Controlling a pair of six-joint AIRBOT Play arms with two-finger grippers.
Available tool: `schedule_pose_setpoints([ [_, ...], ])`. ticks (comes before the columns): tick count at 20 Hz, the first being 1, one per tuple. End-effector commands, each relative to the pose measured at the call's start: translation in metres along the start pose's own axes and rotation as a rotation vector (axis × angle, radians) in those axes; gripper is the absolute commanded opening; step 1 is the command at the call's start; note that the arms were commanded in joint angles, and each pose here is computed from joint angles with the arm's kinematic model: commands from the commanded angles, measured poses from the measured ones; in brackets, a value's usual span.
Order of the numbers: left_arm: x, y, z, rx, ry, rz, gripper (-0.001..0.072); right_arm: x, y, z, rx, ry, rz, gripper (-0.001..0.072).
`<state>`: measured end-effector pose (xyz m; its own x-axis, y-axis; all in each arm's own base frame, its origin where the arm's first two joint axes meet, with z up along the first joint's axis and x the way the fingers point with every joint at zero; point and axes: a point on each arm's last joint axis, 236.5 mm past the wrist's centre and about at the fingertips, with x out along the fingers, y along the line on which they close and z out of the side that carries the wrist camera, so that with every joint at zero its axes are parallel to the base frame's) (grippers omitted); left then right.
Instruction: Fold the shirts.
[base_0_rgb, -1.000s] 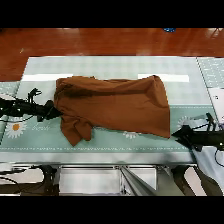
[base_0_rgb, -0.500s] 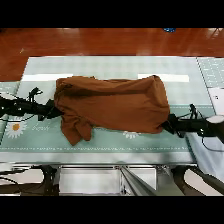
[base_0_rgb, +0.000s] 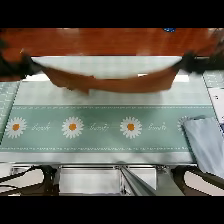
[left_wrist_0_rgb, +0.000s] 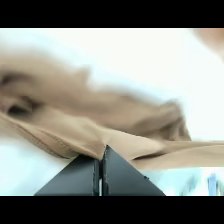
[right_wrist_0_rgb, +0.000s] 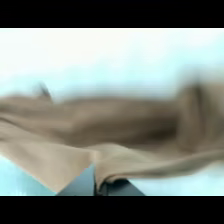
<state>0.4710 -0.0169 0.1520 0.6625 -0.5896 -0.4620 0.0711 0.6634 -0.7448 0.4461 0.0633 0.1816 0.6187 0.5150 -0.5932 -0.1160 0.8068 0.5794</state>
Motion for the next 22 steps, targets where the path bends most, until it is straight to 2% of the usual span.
schedule_pose_setpoints([
  [1,-0.093,-0.133,0.101,0.220,-0.340,-0.108,0.0016,-0.120,0.074,0.094,-0.243,-0.289,-0.126,0.0027],
  [3,-0.147,-0.197,0.111,0.385,-0.445,-0.130,0.0016,-0.181,0.115,0.102,-0.356,-0.398,-0.149,0.0027],
  [4,-0.170,-0.218,0.108,0.476,-0.484,-0.094,0.0016,-0.206,0.132,0.096,-0.388,-0.449,-0.153,0.0027],
  [6,-0.214,-0.235,0.093,0.664,-0.548,0.108,0.0016,-0.248,0.148,0.073,-0.430,-0.507,-0.199,0.0027],
  [8,-0.258,-0.242,0.073,0.735,-0.615,0.281,0.0016,-0.281,0.157,0.049,-0.461,-0.551,-0.244,0.0027],
  [10,-0.305,-0.255,0.048,0.767,-0.702,0.414,0.0016,-0.304,0.158,0.022,-0.473,-0.570,-0.290,0.0027],
  [13,-0.343,-0.288,0.006,0.831,-0.791,0.435,0.0016,-0.318,0.145,-0.017,-0.463,-0.507,-0.366,0.0027],
  [16,-0.350,-0.302,-0.027,0.891,-0.760,0.400,0.0016,-0.326,0.146,-0.038,-0.451,-0.481,-0.376,0.0027],
  [19,-0.353,-0.275,-0.034,0.848,-0.693,0.468,0.0016,-0.315,0.141,-0.059,-0.432,-0.387,-0.363,0.0027],
  [22,-0.316,-0.228,-0.027,0.787,-0.563,0.536,0.0016,-0.267,0.124,-0.074,-0.379,-0.228,-0.291,0.0027],
])
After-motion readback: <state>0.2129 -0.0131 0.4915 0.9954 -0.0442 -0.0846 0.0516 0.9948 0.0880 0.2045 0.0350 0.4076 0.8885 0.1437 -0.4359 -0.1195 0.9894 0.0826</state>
